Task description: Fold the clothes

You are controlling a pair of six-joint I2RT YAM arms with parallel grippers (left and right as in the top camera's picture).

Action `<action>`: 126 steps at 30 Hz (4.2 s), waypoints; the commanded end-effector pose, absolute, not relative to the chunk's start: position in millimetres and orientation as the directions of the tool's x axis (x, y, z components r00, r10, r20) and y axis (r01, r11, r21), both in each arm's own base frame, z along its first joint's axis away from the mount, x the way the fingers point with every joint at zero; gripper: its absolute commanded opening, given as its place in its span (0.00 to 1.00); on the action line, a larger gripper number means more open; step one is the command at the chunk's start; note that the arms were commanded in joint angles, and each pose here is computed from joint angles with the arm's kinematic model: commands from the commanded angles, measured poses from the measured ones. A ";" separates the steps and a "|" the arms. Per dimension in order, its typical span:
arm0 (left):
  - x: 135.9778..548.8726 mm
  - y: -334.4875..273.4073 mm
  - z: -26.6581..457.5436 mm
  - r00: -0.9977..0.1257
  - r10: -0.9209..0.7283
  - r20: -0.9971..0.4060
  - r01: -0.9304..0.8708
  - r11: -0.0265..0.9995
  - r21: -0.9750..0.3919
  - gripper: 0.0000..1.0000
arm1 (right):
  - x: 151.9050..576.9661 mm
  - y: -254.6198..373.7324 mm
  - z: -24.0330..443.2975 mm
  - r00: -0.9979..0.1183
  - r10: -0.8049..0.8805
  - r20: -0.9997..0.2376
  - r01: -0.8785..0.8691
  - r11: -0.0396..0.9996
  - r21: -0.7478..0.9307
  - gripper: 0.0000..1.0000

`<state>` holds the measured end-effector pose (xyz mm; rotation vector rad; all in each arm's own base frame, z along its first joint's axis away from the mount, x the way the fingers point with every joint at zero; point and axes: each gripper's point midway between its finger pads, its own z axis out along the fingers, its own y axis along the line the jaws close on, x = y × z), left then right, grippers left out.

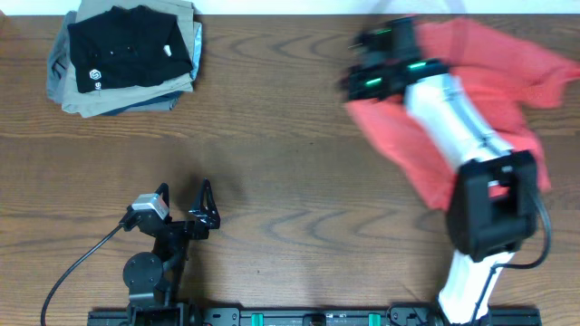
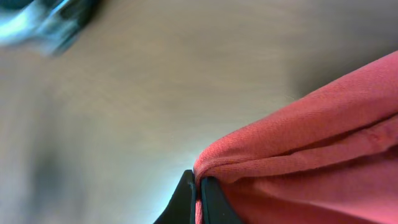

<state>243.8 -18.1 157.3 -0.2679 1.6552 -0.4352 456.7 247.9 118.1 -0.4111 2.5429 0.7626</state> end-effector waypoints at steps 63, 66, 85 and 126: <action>243.1 -20.5 142.0 -0.178 -0.409 -0.895 0.070 0.902 -0.426 0.98 | 357.0 146.3 19.0 -0.938 0.300 -0.173 0.226 0.909 0.349 0.99; 243.1 -20.5 142.0 -0.178 -0.409 -0.895 0.070 0.902 -0.426 0.98 | 352.5 151.9 12.7 -0.941 0.287 -0.179 0.211 0.911 0.354 0.98; 243.1 -20.5 142.0 -0.178 -0.409 -0.895 0.070 0.902 -0.426 0.98 | 355.8 149.3 0.2 -0.934 0.300 -0.191 0.230 0.919 0.321 0.69; 243.1 -20.5 142.0 -0.178 -0.409 -0.895 0.070 0.902 -0.426 0.98 | 368.6 139.7 2.2 -0.910 0.322 -0.259 0.246 0.926 0.287 0.02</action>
